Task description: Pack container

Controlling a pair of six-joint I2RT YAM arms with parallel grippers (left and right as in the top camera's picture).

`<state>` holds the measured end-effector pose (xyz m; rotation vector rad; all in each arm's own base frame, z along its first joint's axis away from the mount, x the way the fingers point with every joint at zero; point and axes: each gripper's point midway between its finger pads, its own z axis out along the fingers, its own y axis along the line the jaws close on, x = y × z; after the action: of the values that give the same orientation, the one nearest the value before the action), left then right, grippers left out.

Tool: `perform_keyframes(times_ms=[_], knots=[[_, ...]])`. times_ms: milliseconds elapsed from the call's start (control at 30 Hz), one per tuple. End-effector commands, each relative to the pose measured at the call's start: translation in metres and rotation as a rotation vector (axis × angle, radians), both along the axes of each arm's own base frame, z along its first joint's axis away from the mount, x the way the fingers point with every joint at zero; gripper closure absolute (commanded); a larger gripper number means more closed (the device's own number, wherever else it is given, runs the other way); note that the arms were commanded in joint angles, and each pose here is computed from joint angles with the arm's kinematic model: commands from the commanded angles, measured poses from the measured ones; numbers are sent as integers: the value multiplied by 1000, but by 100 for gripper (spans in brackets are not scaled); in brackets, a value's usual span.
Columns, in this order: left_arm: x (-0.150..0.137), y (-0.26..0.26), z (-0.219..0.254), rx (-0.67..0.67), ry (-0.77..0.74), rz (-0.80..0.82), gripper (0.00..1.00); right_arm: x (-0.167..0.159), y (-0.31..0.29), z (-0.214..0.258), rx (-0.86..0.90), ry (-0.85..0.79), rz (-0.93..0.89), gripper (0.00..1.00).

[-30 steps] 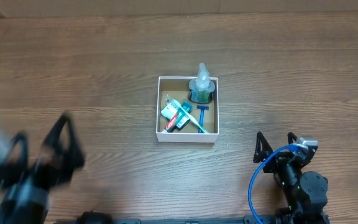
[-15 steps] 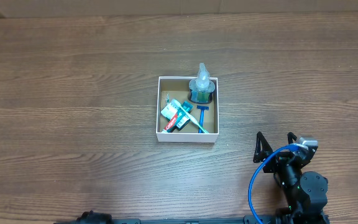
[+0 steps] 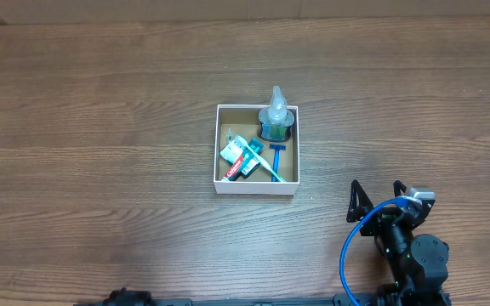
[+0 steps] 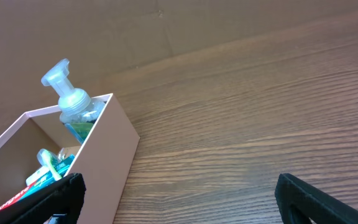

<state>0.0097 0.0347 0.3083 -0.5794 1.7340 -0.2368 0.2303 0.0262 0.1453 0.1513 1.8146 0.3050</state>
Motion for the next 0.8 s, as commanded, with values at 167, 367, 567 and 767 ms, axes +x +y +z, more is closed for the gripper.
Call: perform_keyframes(times_ms=[167, 367, 567, 767], knots=[[60, -9, -1, -6, -53, -30, 0, 0, -2, 1, -3, -13, -11, 0], [154, -45, 11, 25, -300, -219, 0, 0, -2, 1, -3, -13, -11, 0], [201, -67, -12, 74, -472, -328, 0, 0, -2, 1, -3, -13, -11, 0], [223, -64, -67, 152, -403, -309, 0, 0, -2, 1, -3, -13, -11, 0]])
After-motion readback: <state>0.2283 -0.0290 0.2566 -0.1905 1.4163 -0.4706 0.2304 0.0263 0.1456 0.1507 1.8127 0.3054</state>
